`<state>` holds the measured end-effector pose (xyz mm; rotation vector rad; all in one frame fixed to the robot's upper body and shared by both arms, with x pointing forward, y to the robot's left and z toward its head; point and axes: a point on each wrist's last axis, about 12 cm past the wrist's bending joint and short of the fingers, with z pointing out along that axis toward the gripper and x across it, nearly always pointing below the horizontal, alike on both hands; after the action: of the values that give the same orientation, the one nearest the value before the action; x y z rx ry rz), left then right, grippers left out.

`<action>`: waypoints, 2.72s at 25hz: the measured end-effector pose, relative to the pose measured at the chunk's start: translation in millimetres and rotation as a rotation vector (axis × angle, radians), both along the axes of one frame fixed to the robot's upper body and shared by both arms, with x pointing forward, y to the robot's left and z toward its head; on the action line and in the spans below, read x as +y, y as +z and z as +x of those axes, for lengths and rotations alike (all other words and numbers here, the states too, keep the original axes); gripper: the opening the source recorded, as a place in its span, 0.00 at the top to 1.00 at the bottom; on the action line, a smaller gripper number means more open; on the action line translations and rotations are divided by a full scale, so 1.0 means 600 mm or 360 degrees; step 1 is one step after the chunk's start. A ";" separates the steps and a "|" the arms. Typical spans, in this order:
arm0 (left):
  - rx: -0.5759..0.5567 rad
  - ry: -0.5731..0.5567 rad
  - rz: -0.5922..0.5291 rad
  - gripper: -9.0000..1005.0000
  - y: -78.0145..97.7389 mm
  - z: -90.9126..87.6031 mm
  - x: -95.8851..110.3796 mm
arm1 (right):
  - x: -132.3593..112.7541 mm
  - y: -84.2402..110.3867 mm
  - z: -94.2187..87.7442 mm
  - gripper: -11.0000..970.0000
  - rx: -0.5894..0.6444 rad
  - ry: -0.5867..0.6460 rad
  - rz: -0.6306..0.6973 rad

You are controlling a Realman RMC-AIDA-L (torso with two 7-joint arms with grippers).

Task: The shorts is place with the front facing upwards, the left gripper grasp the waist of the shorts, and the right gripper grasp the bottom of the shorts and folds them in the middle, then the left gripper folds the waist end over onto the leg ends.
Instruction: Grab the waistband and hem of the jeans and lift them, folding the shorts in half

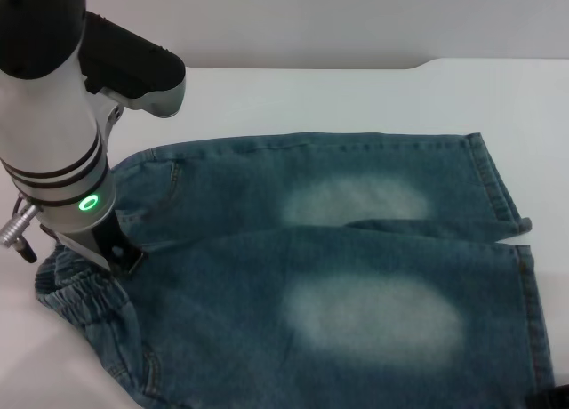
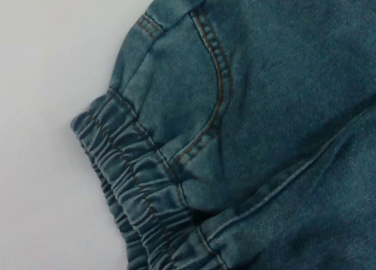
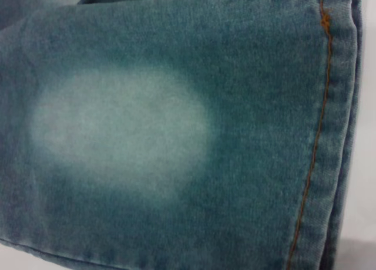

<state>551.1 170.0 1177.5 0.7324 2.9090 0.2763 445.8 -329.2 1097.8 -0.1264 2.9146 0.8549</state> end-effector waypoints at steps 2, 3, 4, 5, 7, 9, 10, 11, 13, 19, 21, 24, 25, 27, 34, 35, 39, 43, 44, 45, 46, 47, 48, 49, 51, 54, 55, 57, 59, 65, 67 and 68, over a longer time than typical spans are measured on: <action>0.0000 -0.0002 0.0000 0.97 0.000 0.000 -0.001 | 0.000 -0.001 0.001 0.43 -0.0005 -0.0001 -0.0005; -0.0001 -0.0003 0.0000 0.97 0.000 0.000 -0.001 | 0.000 -0.001 0.001 0.44 -0.0005 -0.0001 -0.0005; -0.0001 -0.0004 0.0000 0.97 0.000 0.000 -0.001 | 0.000 -0.001 0.001 0.44 -0.0006 -0.0002 -0.0005; -0.0002 -0.0004 0.0000 0.97 0.001 0.000 -0.001 | -0.001 -0.001 0.001 0.44 -0.0007 -0.0002 -0.0006; -0.0002 -0.0004 0.0000 0.97 0.001 0.000 -0.002 | -0.001 -0.001 0.001 0.45 -0.0005 0.0001 -0.0009; -0.0002 -0.0004 0.0000 0.97 0.001 0.000 -0.002 | 0.000 -0.002 0.001 0.46 -0.0003 0.0007 -0.0012; -0.0002 -0.0004 0.0001 0.97 0.001 0.000 -0.002 | 0.000 -0.002 0.001 0.46 -0.0002 0.0009 -0.0014; -0.0002 -0.0004 0.0001 0.97 0.001 0.000 -0.002 | 0.000 -0.002 0.001 0.46 -0.0001 0.0012 -0.0017; -0.0001 -0.0004 0.0002 0.97 0.001 0.000 -0.002 | -0.001 -0.003 0.000 0.47 0.0004 0.0014 -0.0030; 0.0003 -0.0002 0.0002 0.97 0.000 0.000 0.000 | -0.004 -0.004 0.000 0.68 0.0001 0.0018 -0.0044; 0.0007 0.0001 0.0002 0.97 -0.002 -0.001 0.001 | -0.004 -0.004 0.000 0.77 -0.0004 0.0022 -0.0045; 0.0009 0.0003 0.0002 0.97 -0.002 -0.001 0.002 | -0.005 -0.002 0.000 0.90 -0.0017 0.0031 -0.0050; 0.0009 0.0004 0.0002 0.97 -0.003 -0.002 0.002 | -0.005 -0.001 0.001 0.95 -0.0024 0.0034 -0.0053; 0.0009 0.0004 0.0002 0.97 -0.003 -0.002 0.002 | -0.005 0.001 0.002 0.96 -0.0037 0.0040 -0.0055; 0.0005 0.0004 -0.0001 0.97 -0.003 -0.001 0.002 | -0.001 0.009 0.006 0.99 -0.0082 0.0063 -0.0038; 0.0002 0.0004 -0.0002 0.97 -0.002 -0.001 0.002 | 0.000 0.012 0.008 0.99 -0.0094 0.0063 -0.0029; -0.0019 0.0006 -0.0017 0.97 0.001 0.002 0.002 | -0.001 0.030 0.017 0.99 -0.0179 0.0057 -0.0014; -0.0030 0.0009 -0.0025 0.97 0.001 0.003 0.003 | 0.002 0.048 0.024 0.99 -0.0284 0.0070 -0.0004; -0.0030 0.0009 -0.0025 0.97 0.001 0.003 0.003 | 0.003 0.052 0.026 0.99 -0.0314 0.0069 0.0009; -0.0030 0.0009 -0.0025 0.97 0.001 0.003 0.003 | 0.003 0.056 0.029 0.99 -0.0341 0.0064 0.0016; -0.0030 0.0009 -0.0025 0.97 0.001 0.003 0.003 | 0.002 0.060 0.031 0.99 -0.0368 0.0058 0.0019; -0.0097 0.0005 -0.0069 0.97 0.009 0.004 0.003 | 0.000 0.064 0.033 0.99 -0.0391 0.0052 0.0016; -0.0097 0.0005 -0.0069 0.97 0.009 0.004 0.003 | -0.001 0.069 0.035 0.99 -0.0420 0.0045 0.0016; -0.0160 0.0003 -0.0112 0.97 0.020 0.006 0.005 | -0.003 0.074 0.037 0.99 -0.0447 0.0038 0.0020; -0.0160 0.0003 -0.0112 0.97 0.020 0.006 0.005 | -0.004 0.087 0.042 0.99 -0.0510 0.0028 0.0041; -0.0291 0.0021 -0.0186 0.97 0.032 0.013 0.018 | -0.007 0.110 0.048 0.99 -0.0621 0.0012 0.0047; -0.0320 0.0027 -0.0202 0.97 0.033 0.015 0.022 | -0.010 0.117 0.050 0.99 -0.0663 -0.0001 0.0032; -0.0369 0.0036 -0.0231 0.97 0.036 0.020 0.030 | -0.015 0.131 0.054 0.99 -0.0738 -0.0018 0.0004; -0.0410 0.0045 -0.0259 0.97 0.039 0.024 0.037 | -0.022 0.146 0.059 0.99 -0.0831 -0.0044 -0.0010; -0.0598 0.0060 -0.0380 0.97 0.041 0.042 0.060 | -0.048 0.162 0.072 0.99 -0.1030 -0.0153 -0.0042; -0.0663 0.0064 -0.0417 0.97 0.042 0.048 0.065 | -0.053 0.163 0.076 0.99 -0.1083 -0.0184 -0.0074; -0.0693 0.0065 -0.0432 0.97 0.043 0.052 0.067 | -0.056 0.164 0.078 0.99 -0.1110 -0.0198 -0.0091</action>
<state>582.1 210.2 1203.0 0.4955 2.4821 0.0338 492.5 -362.9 1196.0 -0.1983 2.2633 0.5572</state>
